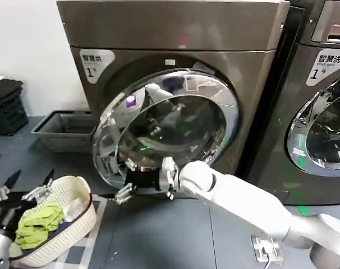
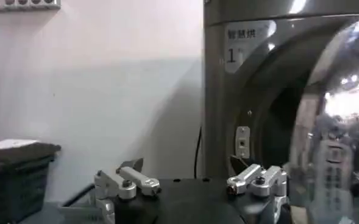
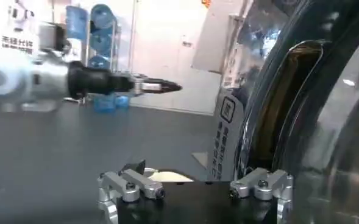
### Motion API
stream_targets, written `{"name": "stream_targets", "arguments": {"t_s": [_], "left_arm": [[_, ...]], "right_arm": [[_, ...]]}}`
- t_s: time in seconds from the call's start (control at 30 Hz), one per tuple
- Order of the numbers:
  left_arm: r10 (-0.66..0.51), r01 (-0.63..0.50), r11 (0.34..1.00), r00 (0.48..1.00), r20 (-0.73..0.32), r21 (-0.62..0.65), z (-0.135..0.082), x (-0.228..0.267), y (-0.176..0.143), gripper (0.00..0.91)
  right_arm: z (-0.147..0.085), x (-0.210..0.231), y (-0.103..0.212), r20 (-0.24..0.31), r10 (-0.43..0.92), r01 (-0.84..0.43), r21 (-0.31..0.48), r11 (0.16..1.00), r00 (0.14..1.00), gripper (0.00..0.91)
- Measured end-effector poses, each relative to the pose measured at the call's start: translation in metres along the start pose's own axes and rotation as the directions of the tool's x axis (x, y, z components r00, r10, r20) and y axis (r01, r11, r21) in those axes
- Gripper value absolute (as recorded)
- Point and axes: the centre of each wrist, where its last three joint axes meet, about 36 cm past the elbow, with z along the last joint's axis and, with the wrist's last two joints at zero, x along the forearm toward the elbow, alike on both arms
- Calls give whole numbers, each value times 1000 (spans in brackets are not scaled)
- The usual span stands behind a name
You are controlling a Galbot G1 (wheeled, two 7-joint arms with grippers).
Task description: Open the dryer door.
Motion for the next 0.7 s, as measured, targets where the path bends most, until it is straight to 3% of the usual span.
{"name": "stream_targets", "arguments": {"t_s": [0.2,0.7], "left_arm": [[44,-44,999,999,-2,29,5,-17,9,907],[162,-160,986,987,19,-51,11,-56,7,907]], "right_arm": [[-1,15,10,6,-38,38,15,999,999,907],[5,57,41,29,-104,101,85,991,994,907]]}}
